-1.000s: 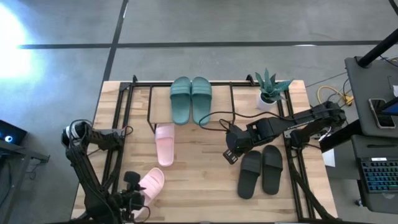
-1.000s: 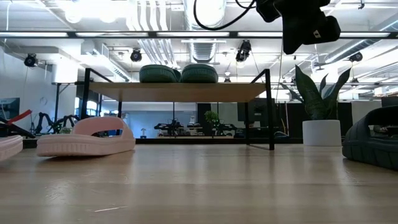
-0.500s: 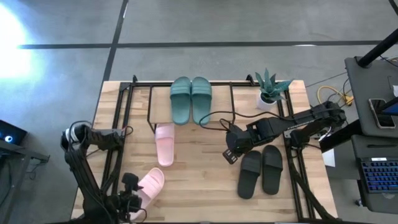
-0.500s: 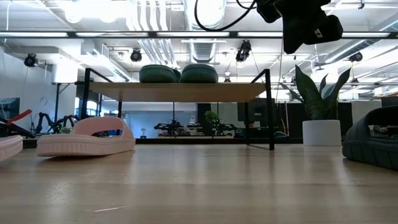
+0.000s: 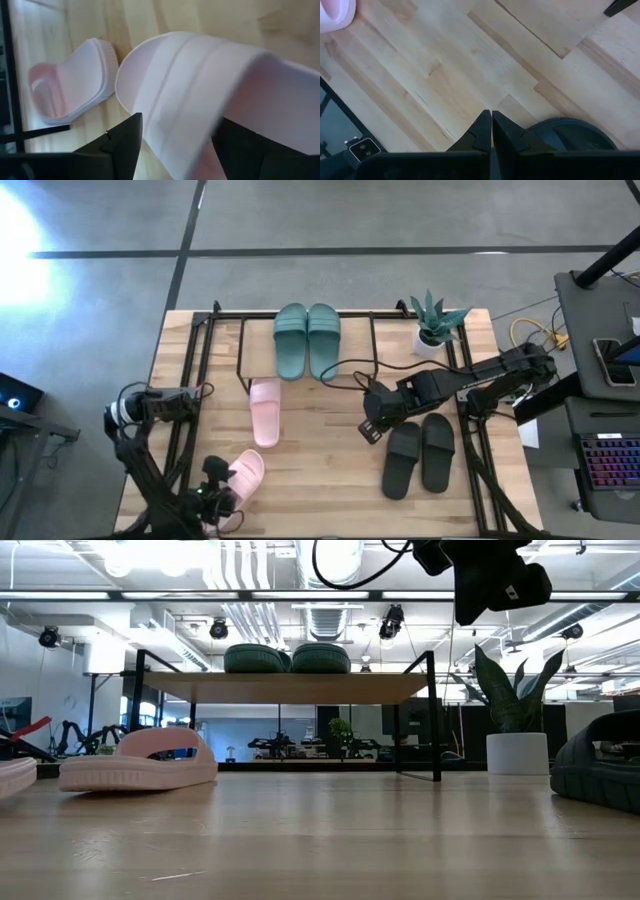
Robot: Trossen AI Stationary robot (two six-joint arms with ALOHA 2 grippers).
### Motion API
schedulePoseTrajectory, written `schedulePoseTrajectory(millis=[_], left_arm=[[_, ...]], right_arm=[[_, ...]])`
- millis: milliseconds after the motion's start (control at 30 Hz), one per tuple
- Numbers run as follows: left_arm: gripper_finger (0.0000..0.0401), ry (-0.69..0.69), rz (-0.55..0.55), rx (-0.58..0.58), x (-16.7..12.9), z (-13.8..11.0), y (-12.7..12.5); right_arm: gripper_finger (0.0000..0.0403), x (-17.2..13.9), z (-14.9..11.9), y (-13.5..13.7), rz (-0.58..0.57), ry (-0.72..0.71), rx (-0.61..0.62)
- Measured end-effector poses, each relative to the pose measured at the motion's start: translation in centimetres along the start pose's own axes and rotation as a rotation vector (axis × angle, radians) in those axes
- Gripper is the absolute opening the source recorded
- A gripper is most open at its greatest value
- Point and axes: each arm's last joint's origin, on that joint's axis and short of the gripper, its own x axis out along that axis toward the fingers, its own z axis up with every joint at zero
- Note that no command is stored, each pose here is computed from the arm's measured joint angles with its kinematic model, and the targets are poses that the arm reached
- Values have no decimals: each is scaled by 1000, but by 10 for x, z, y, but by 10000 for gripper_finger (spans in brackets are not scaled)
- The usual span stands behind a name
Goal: Pick and place slides into the shelf
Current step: Put the pink slide under the shelf
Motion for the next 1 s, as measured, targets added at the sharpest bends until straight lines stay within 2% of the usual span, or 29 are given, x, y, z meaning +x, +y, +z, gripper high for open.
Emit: schedulePoseTrajectory(millis=[133, 233, 600, 833, 1000], left_arm=[[208, 10, 43, -2, 13, 0, 3], [183, 28, 52, -11, 19, 1, 5], [11, -41, -60, 3, 22, 14, -3], [2, -26, -110, -29, 17, 21, -1], [1, -54, -198, -125, -5, 33, 19]], right_arm=[[8, 0, 0, 0, 1, 0, 4], [8, 0, 0, 0, 0, 0, 11], [9, 0, 0, 0, 0, 0, 10], [9, 0, 0, 0, 1, 1, 9], [8, 0, 0, 0, 4, 6, -18]])
